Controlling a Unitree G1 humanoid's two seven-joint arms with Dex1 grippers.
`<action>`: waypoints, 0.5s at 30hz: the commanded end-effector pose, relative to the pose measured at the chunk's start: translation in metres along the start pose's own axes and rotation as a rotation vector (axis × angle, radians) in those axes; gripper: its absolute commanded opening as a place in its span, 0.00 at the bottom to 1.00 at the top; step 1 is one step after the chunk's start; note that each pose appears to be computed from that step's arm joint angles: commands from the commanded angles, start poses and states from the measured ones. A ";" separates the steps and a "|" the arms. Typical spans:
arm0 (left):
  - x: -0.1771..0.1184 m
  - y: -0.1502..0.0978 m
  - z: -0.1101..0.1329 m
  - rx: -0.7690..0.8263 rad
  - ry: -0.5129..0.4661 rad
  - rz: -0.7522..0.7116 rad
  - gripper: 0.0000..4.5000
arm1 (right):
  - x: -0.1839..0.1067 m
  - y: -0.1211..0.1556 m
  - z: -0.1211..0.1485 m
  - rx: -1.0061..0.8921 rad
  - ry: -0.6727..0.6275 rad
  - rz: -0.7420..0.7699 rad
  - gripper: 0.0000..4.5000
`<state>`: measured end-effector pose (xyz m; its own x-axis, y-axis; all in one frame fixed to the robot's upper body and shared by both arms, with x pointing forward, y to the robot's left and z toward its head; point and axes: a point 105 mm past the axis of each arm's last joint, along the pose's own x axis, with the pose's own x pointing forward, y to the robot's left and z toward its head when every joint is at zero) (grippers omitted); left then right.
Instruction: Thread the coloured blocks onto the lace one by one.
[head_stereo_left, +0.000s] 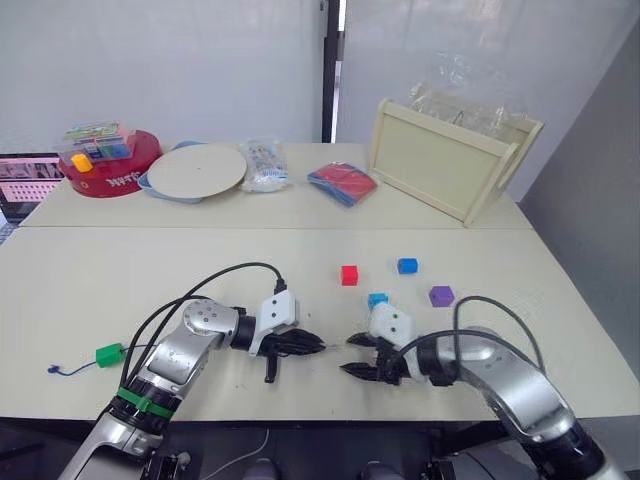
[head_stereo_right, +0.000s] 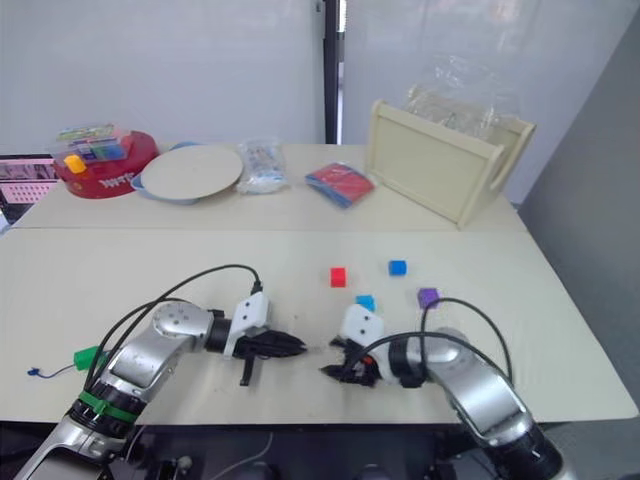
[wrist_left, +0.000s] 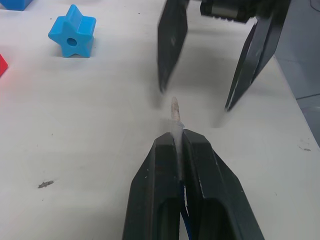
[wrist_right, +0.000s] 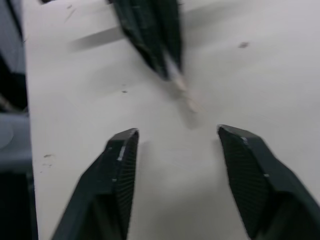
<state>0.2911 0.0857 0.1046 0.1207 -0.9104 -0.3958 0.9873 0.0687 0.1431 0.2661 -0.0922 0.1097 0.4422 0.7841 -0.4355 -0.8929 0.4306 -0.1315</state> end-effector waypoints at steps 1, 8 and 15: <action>-0.005 -0.001 0.010 0.030 -0.029 0.000 0.00 | -0.023 -0.012 -0.002 0.089 -0.052 -0.170 0.91; -0.011 -0.002 0.007 0.014 -0.023 0.003 0.00 | -0.065 -0.017 -0.036 0.319 -0.105 -0.541 0.99; -0.010 -0.003 0.007 -0.001 -0.027 0.003 0.00 | -0.082 -0.048 -0.062 0.354 -0.095 -0.925 0.99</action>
<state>0.2881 0.0942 0.1050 0.1253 -0.9111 -0.3927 0.9893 0.0846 0.1192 0.2589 -0.1992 0.0871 0.9467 0.1592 -0.2801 -0.1807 0.9821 -0.0527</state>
